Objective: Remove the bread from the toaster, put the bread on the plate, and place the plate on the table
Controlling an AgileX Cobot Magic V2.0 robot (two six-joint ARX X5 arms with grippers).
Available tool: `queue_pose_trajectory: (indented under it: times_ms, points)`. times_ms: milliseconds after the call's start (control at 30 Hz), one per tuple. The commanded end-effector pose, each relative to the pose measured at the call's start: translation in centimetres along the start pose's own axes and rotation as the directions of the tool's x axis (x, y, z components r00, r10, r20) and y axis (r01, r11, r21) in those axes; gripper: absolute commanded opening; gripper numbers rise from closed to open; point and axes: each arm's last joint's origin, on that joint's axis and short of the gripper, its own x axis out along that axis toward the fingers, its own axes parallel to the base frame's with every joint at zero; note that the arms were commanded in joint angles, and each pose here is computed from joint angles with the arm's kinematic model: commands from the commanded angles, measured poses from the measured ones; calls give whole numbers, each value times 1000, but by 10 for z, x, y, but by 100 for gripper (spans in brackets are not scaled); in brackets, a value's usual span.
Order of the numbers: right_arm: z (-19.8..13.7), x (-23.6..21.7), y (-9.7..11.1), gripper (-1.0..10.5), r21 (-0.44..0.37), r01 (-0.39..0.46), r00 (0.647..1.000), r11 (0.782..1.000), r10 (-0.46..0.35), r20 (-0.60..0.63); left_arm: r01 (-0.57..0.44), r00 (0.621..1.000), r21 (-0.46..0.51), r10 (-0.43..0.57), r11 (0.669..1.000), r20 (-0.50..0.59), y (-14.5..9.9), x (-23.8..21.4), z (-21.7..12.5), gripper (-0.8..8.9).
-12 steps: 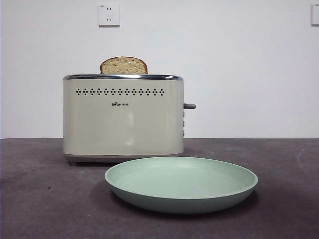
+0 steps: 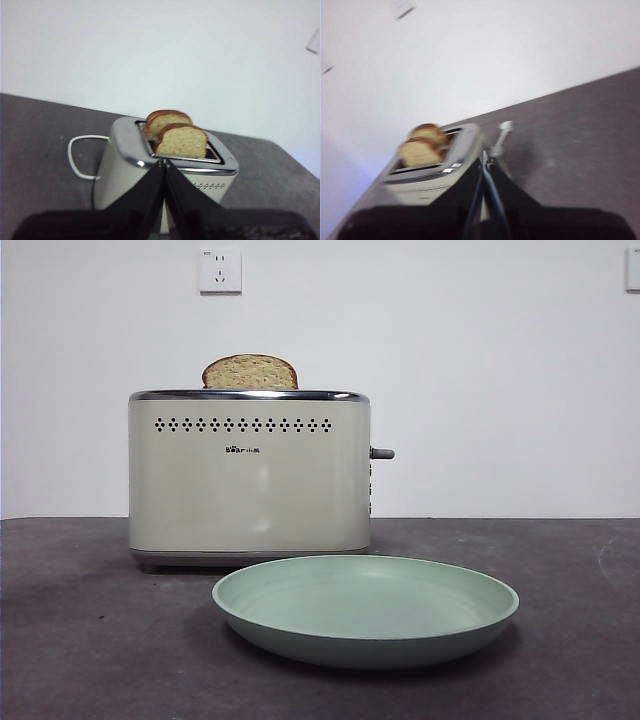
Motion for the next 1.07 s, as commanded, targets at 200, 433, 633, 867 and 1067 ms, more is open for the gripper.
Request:
queue_pose_trajectory:
  times_ms: [200, 433, 633, 867, 1067]
  points:
    - [69, 20, 26, 3, -71, -324, 945, 943, 318, -81, 173, 975, 42, -165, 984, -146, -20, 25, 65, -5]
    - [90, 31, 37, 277, -82, -398, 915, 914, 390, -99, 411, 880, -35, -406, 911, -245, -28, 48, 88, 37]
    - [88, 33, 41, 285, -74, -423, 903, 903, 413, -117, 437, 864, -28, -429, 899, -262, -26, 59, 90, 402]
    - [86, 36, 43, 283, -71, -443, 892, 894, 432, -132, 456, 862, 31, -433, 889, -261, -16, 92, 89, 402]
    - [84, 43, 43, 282, -55, -455, 883, 889, 443, -152, 477, 842, 69, -434, 876, -320, -11, 138, 99, 402]
